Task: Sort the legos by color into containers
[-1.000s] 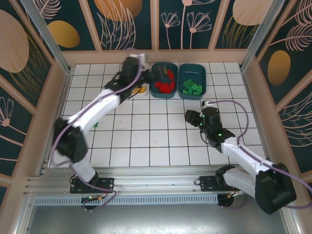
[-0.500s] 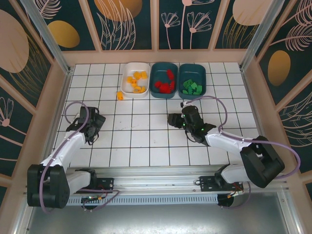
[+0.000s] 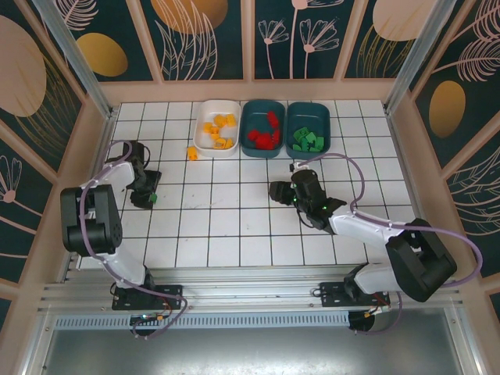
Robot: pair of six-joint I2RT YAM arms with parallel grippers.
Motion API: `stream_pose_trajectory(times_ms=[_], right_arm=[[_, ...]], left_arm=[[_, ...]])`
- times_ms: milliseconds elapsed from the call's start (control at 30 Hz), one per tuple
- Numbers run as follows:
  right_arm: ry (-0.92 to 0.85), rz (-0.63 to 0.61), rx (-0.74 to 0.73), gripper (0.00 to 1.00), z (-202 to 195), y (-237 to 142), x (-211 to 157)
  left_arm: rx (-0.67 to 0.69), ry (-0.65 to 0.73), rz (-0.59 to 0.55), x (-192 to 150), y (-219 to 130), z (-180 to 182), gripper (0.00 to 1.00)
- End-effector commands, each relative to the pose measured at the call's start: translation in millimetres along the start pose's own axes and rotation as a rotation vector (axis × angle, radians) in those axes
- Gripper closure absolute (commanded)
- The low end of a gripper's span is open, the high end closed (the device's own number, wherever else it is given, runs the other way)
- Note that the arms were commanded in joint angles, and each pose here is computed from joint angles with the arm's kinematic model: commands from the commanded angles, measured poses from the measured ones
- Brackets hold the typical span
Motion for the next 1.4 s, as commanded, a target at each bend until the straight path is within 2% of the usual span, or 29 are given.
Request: stream_pose_trajectory(times_ms=[0, 133, 267, 400, 533, 700, 900, 1133, 1267, 1367], right_arm=[[-0.004, -0.044, -0.024, 0.4, -5.0, -5.6, 4.0], [-0.001, -0.037, -0.027, 0.4, -7.1, -3.4, 1.1], [-0.003, -0.038, -0.026, 0.4, -5.9, -2.6, 2.1], [-0.005, -0.042, -0.024, 0.4, -3.9, -3.2, 4.5], [-0.007, -0.049, -0.032, 0.4, -5.1, -5.3, 6.0], [-0.01, -0.056, -0.037, 0.4, -4.4, -8.2, 8.4], [-0.012, -0.067, -0.049, 0.4, -6.2, -9.2, 10.6], [0.004, -0.071, -0.037, 0.4, -4.9, -6.7, 13.5], [0.006, -0.073, -0.045, 0.4, -6.3, -6.1, 14.7], [0.008, -0.093, -0.075, 0.4, -12.5, -10.2, 21.0]], left_arm=[[0.029, -0.01, 0.054, -5.9, -8.0, 4.3, 0.22], [0.054, -0.016, 0.017, 2.8, -11.6, 7.0, 0.22], [0.091, -0.013, 0.017, 9.4, 3.0, 15.7, 0.23], [0.111, 0.009, 0.038, 11.2, 20.2, 21.9, 0.31], [0.074, 0.011, 0.003, 14.8, 26.7, 20.5, 0.43], [0.013, 0.043, -0.026, 19.3, 24.4, 11.9, 0.72], [-0.131, 0.107, -0.121, 24.0, -2.9, -1.6, 0.89], [-0.252, 0.211, -0.162, 12.5, -40.2, -24.5, 0.91], [-0.325, 0.323, -0.169, -14.5, -61.4, -59.5, 0.9], [-0.396, 0.432, -0.157, -48.3, -73.3, -93.5, 0.9]])
Point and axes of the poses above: each hand's point on the last joint's axis, 136 mm out from that joint toward the fingers, its own y axis out along the fingers, its own z axis along the line the jaws close on, x = y × z, the point moved 3 cm from there along -y, back along the fingers, and after that the axes turned 12 degrees about y, right-handed, at the moved point
